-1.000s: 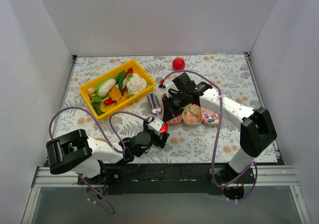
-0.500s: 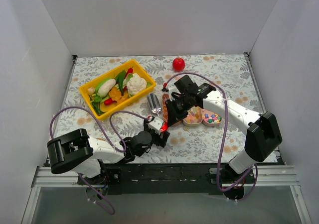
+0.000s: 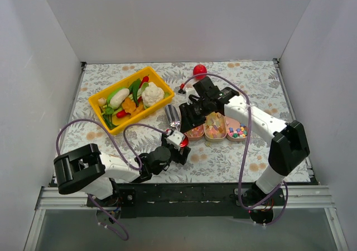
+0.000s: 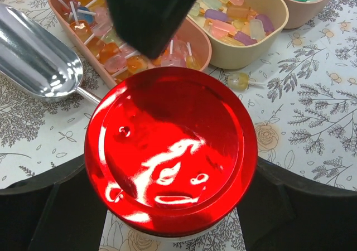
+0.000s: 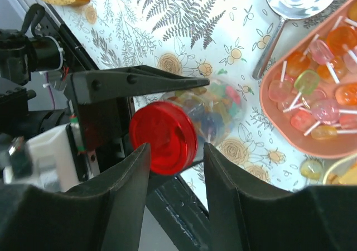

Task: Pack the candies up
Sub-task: Screw the bottle lid onto the packing bottle.

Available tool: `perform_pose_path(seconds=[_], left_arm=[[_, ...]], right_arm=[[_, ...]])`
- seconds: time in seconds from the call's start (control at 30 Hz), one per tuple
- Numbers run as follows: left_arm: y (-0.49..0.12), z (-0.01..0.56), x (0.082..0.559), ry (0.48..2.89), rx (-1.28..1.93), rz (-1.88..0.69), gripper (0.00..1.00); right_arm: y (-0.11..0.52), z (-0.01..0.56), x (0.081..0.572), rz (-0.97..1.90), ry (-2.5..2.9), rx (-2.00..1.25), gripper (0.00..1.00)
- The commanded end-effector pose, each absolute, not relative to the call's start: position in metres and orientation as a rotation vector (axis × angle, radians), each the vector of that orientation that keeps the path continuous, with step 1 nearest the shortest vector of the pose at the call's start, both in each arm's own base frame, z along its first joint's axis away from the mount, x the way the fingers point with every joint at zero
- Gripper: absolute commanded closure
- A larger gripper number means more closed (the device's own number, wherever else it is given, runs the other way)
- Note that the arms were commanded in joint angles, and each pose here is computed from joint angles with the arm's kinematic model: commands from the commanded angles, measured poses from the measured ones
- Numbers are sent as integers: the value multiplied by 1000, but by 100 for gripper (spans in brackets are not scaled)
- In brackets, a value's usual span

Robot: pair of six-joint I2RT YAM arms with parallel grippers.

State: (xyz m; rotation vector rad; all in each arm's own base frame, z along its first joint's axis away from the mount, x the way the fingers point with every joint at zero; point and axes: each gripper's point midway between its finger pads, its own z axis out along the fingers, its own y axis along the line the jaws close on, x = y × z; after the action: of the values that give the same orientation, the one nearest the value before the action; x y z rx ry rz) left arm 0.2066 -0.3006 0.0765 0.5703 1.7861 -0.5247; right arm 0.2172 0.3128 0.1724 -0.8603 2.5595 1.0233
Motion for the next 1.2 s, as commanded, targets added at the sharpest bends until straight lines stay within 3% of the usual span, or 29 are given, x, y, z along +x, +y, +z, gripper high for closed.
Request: perform_pose_path(seconds=[0.0,0.4,1.17], left_arm=[[-273,10,191,1972,744,-363,27],[-270,-3,193,1995,760,-315,25],[-266,-12,193,2026,748,-285,25]], right_arm=[[332,177,224,1116,2475,-948,51],[329,163,213,1155,2510,-972,70],[285,139,168,1095,2634,-928,76]])
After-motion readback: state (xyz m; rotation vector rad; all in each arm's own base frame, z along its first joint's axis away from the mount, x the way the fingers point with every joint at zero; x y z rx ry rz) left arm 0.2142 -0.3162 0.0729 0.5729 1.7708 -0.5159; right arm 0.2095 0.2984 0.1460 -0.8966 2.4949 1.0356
